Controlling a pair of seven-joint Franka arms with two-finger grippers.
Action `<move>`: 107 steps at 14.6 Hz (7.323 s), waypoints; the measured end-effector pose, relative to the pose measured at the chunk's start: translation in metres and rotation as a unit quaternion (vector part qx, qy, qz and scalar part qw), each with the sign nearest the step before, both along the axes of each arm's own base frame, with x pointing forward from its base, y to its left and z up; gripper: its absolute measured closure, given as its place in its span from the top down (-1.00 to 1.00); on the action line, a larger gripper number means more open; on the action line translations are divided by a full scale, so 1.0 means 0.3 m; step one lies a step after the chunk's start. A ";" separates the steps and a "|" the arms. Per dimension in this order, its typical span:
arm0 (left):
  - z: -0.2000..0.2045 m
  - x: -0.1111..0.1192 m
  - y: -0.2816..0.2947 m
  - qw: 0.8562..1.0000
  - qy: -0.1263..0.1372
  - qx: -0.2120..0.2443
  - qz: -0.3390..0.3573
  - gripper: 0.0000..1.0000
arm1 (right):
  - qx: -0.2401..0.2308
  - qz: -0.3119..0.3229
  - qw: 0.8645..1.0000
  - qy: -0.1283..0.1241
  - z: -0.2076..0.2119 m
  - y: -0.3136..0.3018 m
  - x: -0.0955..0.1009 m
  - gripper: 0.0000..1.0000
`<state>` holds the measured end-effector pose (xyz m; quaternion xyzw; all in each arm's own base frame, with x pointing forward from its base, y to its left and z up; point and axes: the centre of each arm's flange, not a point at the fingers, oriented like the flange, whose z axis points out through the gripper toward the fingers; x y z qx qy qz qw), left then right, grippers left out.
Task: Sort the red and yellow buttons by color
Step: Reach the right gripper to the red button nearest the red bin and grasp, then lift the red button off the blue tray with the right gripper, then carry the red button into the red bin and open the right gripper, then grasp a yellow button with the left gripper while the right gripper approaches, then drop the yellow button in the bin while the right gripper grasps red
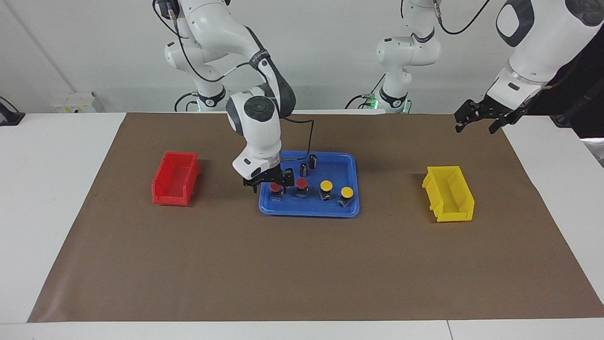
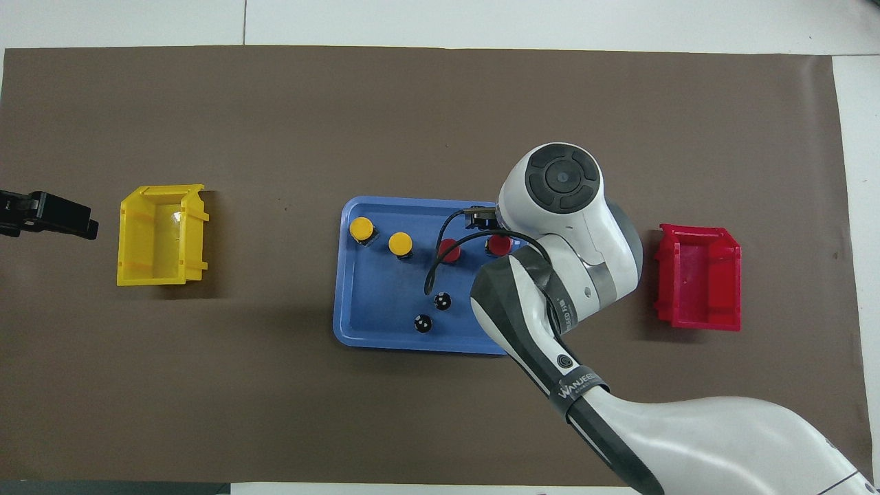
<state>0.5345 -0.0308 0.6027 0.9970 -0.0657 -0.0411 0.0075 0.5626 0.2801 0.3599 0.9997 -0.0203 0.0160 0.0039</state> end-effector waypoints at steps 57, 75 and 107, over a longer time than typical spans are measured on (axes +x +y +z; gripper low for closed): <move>0.000 0.000 0.000 1.000 0.000 0.000 0.000 1.00 | 0.030 0.077 0.997 0.014 -0.044 -1.065 -0.389 -0.27; -0.202 -0.037 -0.608 0.994 -0.061 -0.029 0.088 0.99 | 0.040 0.089 0.994 0.046 0.355 -0.957 -0.203 0.28; -0.283 0.091 0.001 0.996 0.006 -0.005 0.088 -0.17 | 0.067 -0.024 0.997 -0.026 0.403 0.172 -0.050 0.57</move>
